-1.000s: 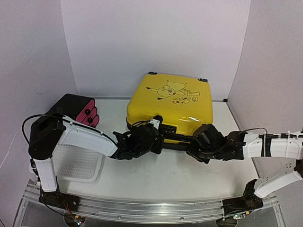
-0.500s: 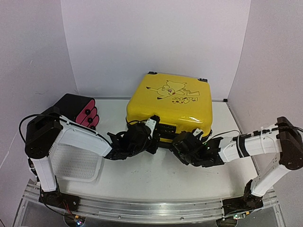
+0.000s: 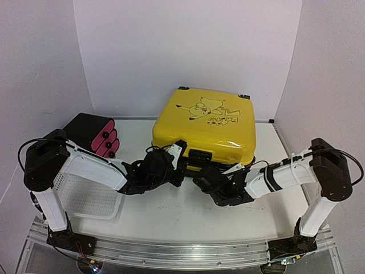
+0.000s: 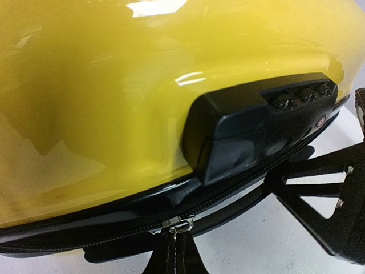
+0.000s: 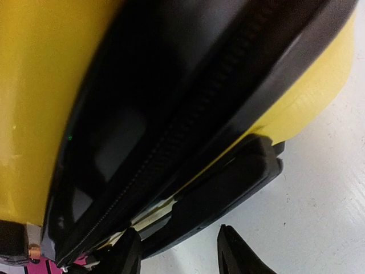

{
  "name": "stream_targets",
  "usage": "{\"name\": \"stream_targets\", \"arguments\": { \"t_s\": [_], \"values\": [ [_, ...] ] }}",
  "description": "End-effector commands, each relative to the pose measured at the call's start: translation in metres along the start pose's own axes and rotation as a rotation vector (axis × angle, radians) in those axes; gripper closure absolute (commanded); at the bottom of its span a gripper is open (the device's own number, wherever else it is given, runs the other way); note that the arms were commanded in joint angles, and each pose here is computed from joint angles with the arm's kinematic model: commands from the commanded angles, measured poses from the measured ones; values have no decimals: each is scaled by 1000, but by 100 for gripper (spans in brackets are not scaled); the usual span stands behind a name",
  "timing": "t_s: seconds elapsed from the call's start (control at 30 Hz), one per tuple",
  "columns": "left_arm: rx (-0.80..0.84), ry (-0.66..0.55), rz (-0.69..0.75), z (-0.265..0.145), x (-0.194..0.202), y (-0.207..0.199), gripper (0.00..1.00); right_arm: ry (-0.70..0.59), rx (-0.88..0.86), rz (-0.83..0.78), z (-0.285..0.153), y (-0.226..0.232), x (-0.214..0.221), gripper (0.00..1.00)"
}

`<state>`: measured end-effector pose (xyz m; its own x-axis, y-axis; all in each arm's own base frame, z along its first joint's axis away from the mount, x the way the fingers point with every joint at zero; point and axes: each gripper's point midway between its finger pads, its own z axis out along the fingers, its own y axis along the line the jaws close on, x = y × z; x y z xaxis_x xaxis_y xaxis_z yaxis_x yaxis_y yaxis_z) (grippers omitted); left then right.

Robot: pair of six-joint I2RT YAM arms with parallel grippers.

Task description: Open, take out, and arrange the luggage

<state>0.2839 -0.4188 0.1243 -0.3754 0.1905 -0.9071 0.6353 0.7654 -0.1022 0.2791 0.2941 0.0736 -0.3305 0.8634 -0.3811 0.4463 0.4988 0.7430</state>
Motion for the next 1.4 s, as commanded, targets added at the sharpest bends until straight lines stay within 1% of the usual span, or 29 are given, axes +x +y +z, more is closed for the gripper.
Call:
{"name": "stream_targets", "arguments": {
  "t_s": [0.0, 0.17, 0.3, 0.43, 0.53, 0.63, 0.73, 0.77, 0.8, 0.93, 1.03, 1.1, 1.13, 1.2, 1.27, 1.37],
  "values": [
    [-47, -56, 44, -14, -18, 14, 100, -136, -13, 68, -9, 8, -30, 55],
    [-127, -80, 86, -21, -26, 30, 100, -178, 24, 36, -9, -7, -40, 60],
    [-244, -72, 95, -30, -27, 59, 100, -195, 51, -30, -10, -18, -55, 62],
    [-318, -52, 86, -41, -29, 94, 100, -181, 95, -104, -11, -26, -70, 62],
    [-341, -42, 103, -48, -34, 110, 100, -178, 110, -161, -15, -32, -84, 61],
    [-296, -26, 125, -50, -37, 113, 100, -152, 114, -232, -22, -34, -97, 61],
    [-142, -17, 179, -46, -40, 88, 100, -93, 80, -385, -35, -17, -102, 55],
    [-89, -18, 168, -45, -42, 78, 100, -65, 70, -435, -40, -12, -102, 53],
    [-45, -20, 166, -45, -43, 68, 100, -36, 57, -463, -46, -9, -102, 51],
    [45, -32, 147, -44, -51, 27, 100, 99, 8, -520, -68, -4, -97, 42],
    [124, -41, 130, -42, -59, -6, 100, 184, 15, -578, -84, -8, -96, 30],
    [167, -50, 137, -39, -67, -31, 100, 223, 36, -595, -92, -17, -99, 26],
    [184, -39, 138, -37, -64, -41, 100, 236, 49, -595, -95, -24, -101, 26],
    [221, -35, 114, -30, -68, -59, 100, 253, 79, -569, -99, -40, -105, 25],
    [253, -29, 96, -24, -69, -77, 100, 262, 87, -511, -101, -54, -109, 26],
    [308, -24, 95, -17, -70, -110, 100, 263, 83, -474, -102, -61, -111, 26]
  ]
}}
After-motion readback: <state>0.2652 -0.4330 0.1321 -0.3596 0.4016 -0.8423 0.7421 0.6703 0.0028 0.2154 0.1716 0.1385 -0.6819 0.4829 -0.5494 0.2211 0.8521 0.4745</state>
